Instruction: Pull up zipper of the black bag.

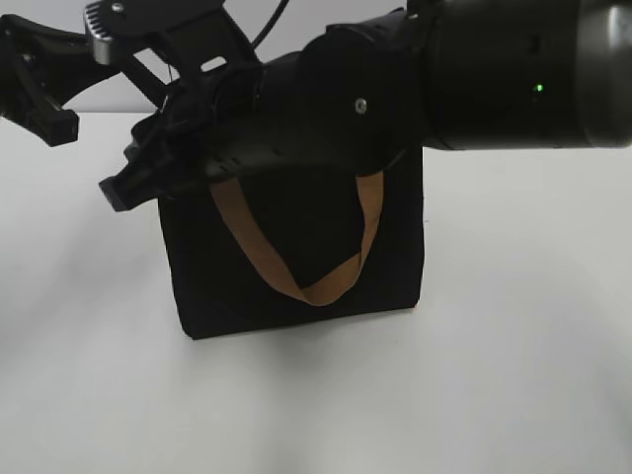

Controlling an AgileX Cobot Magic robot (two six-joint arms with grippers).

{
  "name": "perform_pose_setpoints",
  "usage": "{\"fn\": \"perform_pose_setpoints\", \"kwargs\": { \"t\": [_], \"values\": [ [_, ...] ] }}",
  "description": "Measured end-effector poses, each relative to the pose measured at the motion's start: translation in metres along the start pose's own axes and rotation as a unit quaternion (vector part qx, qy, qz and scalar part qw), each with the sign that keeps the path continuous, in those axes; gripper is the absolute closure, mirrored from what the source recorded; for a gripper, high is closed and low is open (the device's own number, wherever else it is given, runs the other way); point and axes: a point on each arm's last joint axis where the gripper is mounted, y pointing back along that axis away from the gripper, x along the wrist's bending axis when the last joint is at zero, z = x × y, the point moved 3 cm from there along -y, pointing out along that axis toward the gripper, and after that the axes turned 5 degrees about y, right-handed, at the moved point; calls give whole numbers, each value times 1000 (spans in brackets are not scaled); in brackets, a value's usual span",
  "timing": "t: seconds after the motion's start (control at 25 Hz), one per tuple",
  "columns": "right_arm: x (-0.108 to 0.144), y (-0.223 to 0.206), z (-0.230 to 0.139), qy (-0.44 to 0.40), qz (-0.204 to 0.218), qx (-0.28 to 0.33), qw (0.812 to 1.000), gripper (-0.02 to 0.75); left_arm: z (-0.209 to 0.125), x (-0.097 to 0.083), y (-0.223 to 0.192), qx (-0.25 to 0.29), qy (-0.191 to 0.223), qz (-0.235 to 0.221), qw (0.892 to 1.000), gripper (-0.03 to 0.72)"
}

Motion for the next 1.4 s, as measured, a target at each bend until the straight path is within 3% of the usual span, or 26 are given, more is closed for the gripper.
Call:
{"fn": "perform_pose_setpoints", "kwargs": {
  "t": [0.52,0.8,1.12,1.24,1.4],
  "values": [
    [-8,-5,-2,-74,-9,-4,997,509,1,-1,0,-3,0,-3,1000,665],
    [-11,28,28,-48,-12,-49,998,452,1,-1,0,-3,0,-3,1000,665],
    [-28,14,5,-36,-24,3,999,419,1,-1,0,-3,4,-3,1000,665],
    [-31,11,1,-37,-26,10,999,429,1,-1,0,-4,5,-4,1000,665],
    [-27,8,-1,-36,-22,13,999,500,1,-1,0,-4,7,-4,1000,665]
  ]
}}
